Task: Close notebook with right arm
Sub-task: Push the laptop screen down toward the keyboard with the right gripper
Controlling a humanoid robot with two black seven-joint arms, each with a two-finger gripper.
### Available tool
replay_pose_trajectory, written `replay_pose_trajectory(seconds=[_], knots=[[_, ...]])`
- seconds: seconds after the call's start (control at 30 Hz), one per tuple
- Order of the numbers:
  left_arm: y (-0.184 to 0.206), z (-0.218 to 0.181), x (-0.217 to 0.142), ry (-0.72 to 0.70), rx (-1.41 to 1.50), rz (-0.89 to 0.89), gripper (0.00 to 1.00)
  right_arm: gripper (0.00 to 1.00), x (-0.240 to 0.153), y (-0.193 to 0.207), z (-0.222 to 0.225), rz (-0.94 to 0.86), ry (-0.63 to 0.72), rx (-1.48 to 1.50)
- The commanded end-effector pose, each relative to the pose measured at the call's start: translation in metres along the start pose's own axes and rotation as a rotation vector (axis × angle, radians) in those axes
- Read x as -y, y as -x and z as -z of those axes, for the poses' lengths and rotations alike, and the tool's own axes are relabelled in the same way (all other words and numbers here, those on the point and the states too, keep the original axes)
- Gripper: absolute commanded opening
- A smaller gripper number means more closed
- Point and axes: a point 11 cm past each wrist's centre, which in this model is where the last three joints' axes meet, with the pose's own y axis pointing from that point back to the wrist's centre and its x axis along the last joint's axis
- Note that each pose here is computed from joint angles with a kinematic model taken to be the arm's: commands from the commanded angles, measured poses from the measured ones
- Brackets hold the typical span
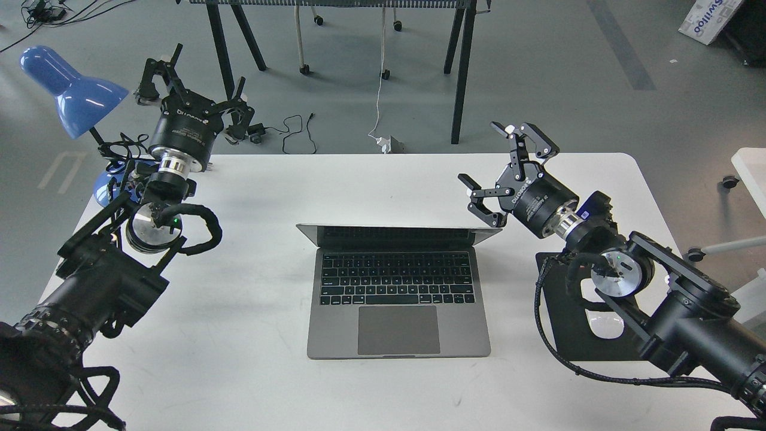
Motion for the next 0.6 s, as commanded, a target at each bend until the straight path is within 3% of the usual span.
replay_pose_trajectory(seconds=[0.0,0.57], knots=[[0.000,0.000,0.000,0.001,0.000,-0.001,1.00,1.00,-0.007,-0.002,-0.013,-0.006,0.023,0.008],[0.000,0.001,0.000,-0.001,-0.002,0.001,1.00,1.00,-0.037,-0.004,-0.097,0.026,0.332,-0.139]])
